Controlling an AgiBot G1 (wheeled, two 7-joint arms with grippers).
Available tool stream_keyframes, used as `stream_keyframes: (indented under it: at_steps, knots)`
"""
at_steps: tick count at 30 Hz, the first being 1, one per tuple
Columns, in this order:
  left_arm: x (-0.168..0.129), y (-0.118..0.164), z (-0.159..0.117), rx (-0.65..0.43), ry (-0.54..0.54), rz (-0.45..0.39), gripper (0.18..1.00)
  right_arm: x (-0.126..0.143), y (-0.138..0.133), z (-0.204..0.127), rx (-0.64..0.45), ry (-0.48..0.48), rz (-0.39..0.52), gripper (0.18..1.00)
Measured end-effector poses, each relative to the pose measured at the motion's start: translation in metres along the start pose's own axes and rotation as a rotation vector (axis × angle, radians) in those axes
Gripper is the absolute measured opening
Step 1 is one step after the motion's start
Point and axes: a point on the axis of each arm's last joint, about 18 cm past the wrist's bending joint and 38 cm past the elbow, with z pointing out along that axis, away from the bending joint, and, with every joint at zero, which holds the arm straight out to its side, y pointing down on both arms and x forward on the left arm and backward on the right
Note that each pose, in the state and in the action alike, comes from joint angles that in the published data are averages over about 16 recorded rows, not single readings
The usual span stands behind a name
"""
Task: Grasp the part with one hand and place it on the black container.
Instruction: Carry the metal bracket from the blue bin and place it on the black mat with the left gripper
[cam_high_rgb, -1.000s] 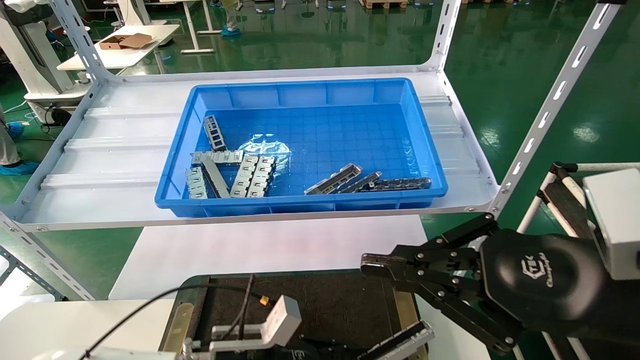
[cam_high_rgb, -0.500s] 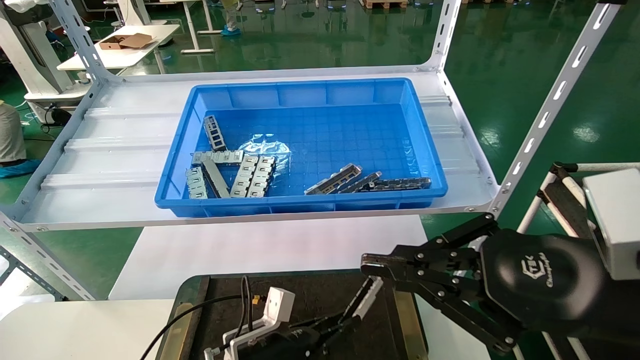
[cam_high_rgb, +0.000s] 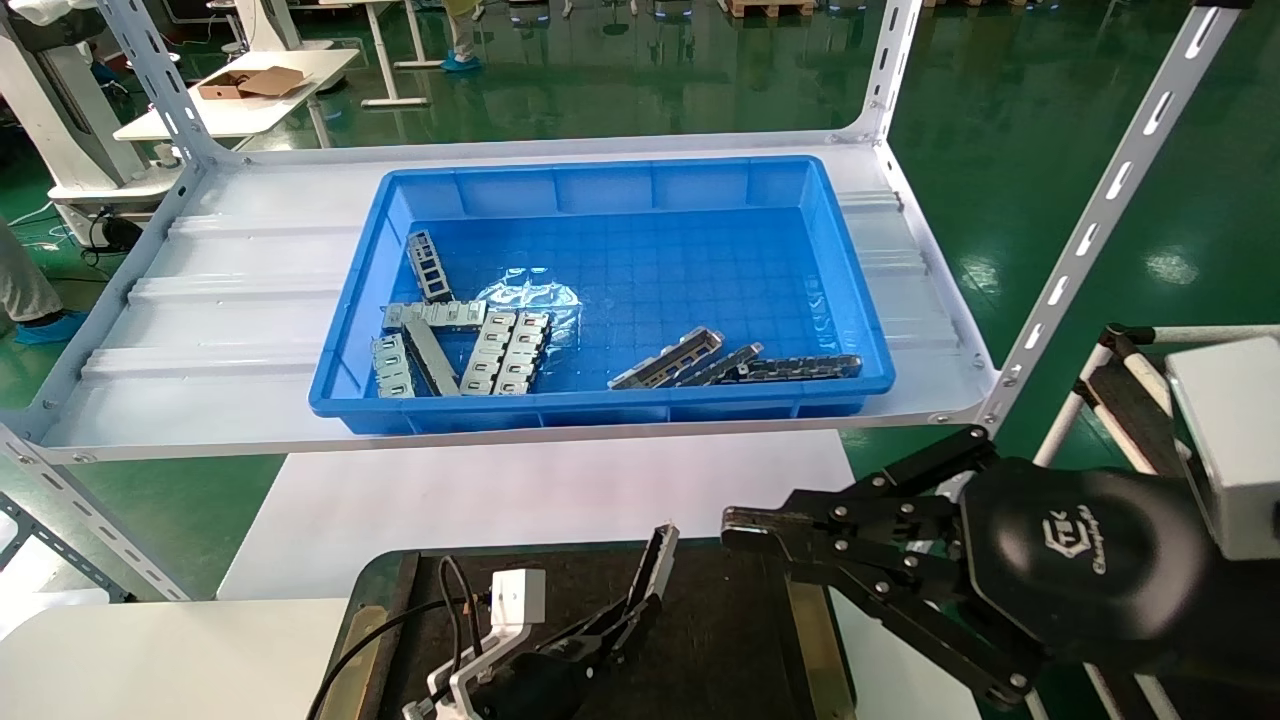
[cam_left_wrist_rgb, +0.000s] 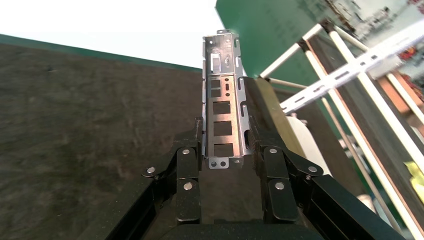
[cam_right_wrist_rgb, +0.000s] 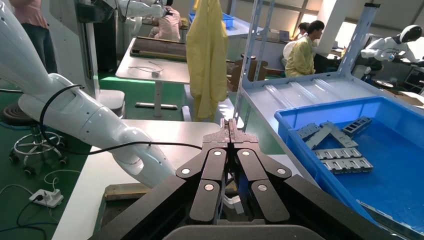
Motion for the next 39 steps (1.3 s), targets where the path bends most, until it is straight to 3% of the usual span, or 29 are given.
stream_keyframes:
  at_steps: [15, 39]
  knots:
    - [0.002, 0.01, 0.005, 0.044, -0.114, -0.054, 0.363, 0.0, 0.0, 0.0, 0.0, 0.0, 0.0, 0.191]
    - [0.003, 0.027, 0.001, 0.037, -0.188, -0.083, 0.362, 0.0, 0.0, 0.0, 0.0, 0.0, 0.0, 0.191]
